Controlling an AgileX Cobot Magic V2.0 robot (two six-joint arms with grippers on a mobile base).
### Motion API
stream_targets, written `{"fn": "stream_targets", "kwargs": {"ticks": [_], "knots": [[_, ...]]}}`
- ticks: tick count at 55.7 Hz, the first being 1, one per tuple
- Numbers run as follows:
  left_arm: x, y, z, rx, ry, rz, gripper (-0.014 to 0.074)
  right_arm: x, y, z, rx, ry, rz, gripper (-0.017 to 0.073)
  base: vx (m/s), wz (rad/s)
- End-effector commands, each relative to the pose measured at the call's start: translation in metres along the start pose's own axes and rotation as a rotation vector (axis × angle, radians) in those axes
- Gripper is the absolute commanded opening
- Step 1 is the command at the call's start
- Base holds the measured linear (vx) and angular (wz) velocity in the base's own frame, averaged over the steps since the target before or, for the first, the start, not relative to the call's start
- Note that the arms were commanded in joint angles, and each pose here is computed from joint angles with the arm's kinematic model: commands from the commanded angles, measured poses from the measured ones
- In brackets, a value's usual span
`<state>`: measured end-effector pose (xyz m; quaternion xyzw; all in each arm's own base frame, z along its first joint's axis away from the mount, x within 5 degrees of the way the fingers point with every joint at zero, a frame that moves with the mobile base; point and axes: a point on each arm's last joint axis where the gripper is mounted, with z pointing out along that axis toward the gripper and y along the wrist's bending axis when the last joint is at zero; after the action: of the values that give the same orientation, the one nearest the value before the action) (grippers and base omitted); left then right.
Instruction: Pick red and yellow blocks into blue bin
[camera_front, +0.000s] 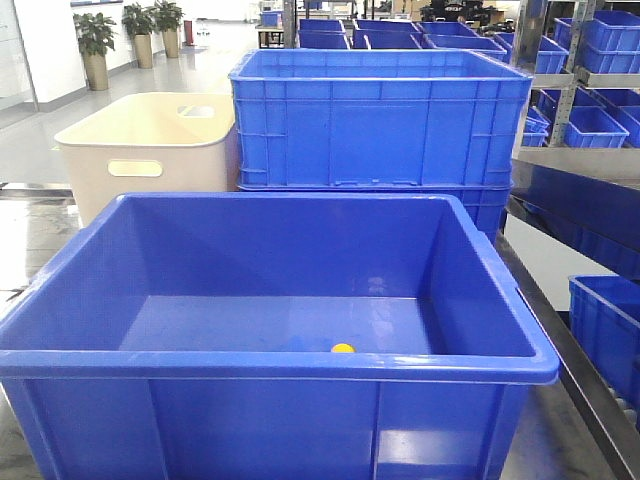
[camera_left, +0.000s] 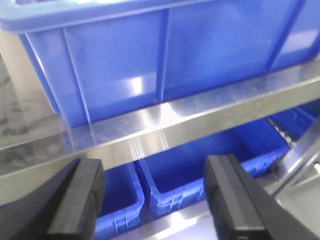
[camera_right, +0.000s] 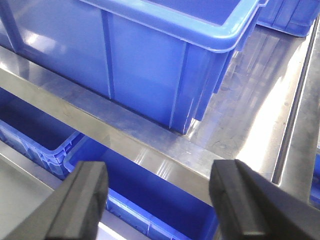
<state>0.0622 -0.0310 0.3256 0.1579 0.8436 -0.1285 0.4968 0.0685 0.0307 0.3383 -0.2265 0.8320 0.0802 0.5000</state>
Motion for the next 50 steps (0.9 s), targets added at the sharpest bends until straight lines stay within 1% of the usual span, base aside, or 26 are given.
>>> {"fn": "stream_targets", "kwargs": {"ticks": [1,7,16,17,19,23,50], "knots": [[-0.0139,0.0007,-0.0014,-0.008,-0.119,-0.02,0.0479,-0.0126,-0.0018,-0.004,0.014,-0.087,-0.014,0.0407,0.0,0.0],[-0.0131,0.0013,0.0007,-0.011,-0.13,-0.022,0.0382,-0.0124,-0.0018,-0.0039,0.014,-0.084,-0.014,0.0287,0.0,0.0],[-0.0145,0.0016,0.001,-0.013,-0.143,-0.022,0.0179,-0.0123,-0.0018,-0.0039,0.014,-0.083,-0.014,0.008,0.0,0.0],[-0.0155,0.0017,0.0008,-0.014,-0.154,-0.022,0.0076,-0.0123,-0.0018,-0.0039,0.014,-0.083,-0.014,-0.0017,0.0,0.0],[-0.0161,0.0018,0.0007,-0.015,-0.161,-0.022,0.0034,-0.0123,-0.0018,-0.0039,0.014,-0.083,-0.013,-0.0016,0.0,0.0],[-0.0168,0.0019,0.0006,-0.016,-0.169,-0.022,-0.001,-0.0123,-0.0017,-0.0039,0.013,-0.083,-0.009,-0.0015,0.0,0.0],[-0.0159,0.0018,0.0008,-0.015,-0.159,-0.022,-0.0006,-0.0123,-0.0017,-0.0039,0.013,-0.083,-0.009,-0.0014,0.0,0.0]]}}
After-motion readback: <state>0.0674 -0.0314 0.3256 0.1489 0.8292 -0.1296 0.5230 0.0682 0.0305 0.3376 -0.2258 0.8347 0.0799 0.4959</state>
